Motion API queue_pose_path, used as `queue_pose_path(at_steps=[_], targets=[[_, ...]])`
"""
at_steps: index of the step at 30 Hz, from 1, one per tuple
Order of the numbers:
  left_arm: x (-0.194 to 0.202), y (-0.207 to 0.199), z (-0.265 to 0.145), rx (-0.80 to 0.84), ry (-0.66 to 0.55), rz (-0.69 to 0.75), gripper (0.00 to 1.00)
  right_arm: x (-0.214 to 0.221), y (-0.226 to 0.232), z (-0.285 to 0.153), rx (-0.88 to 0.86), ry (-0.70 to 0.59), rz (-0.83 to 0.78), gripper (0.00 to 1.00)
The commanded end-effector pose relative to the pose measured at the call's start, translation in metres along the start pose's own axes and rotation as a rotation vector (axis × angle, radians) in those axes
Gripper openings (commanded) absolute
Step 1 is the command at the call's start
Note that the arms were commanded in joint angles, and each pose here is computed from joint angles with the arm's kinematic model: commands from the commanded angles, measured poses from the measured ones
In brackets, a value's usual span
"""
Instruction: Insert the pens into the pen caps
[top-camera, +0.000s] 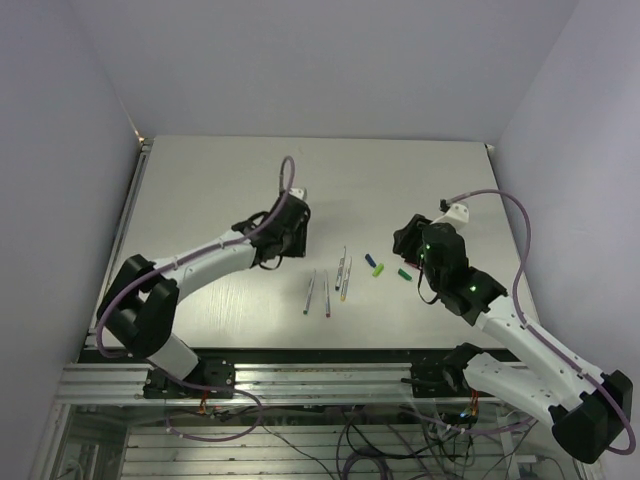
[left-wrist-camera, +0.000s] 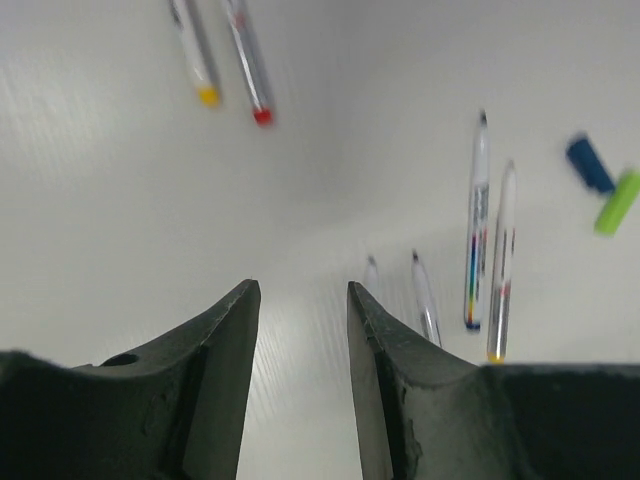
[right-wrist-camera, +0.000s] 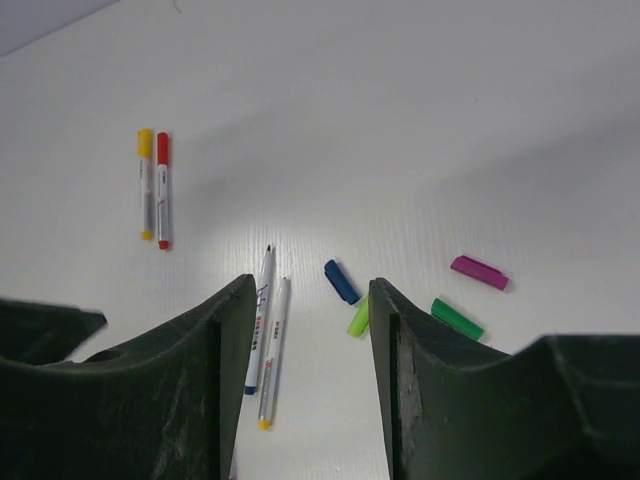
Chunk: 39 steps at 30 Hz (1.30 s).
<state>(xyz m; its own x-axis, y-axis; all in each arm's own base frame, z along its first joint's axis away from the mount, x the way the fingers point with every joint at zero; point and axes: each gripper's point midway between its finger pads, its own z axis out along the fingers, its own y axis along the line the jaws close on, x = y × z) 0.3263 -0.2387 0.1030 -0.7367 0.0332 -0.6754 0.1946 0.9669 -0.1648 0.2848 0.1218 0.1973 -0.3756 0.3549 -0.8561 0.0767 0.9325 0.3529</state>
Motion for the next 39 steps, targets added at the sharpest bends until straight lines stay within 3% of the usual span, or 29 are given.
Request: queue_pose_path(at_steps=[1,9,17,26,39], targets=[[0.029,-0.011,-0.019,-0.003,0.005,0.086,0.5,-0.009,-0.004,-0.006,0.003,-0.038,0.012,0.46],[0.07,-0.032,-0.039,0.021,0.045,0.148,0.51,-0.006,-0.025,-0.014,0.072,-0.058,0.038,0.31],[0.103,-0.043,-0.032,-0.008,0.103,0.207,0.52,0.008,-0.036,-0.017,0.086,-0.05,0.082,0.29],[0.111,-0.04,-0.017,-0.075,0.137,0.255,0.51,0.014,-0.041,-0.019,0.093,-0.04,0.079,0.28],[0.122,-0.048,-0.005,-0.047,0.217,0.281,0.5,0.019,-0.04,-0.017,0.085,-0.031,0.089,0.27]])
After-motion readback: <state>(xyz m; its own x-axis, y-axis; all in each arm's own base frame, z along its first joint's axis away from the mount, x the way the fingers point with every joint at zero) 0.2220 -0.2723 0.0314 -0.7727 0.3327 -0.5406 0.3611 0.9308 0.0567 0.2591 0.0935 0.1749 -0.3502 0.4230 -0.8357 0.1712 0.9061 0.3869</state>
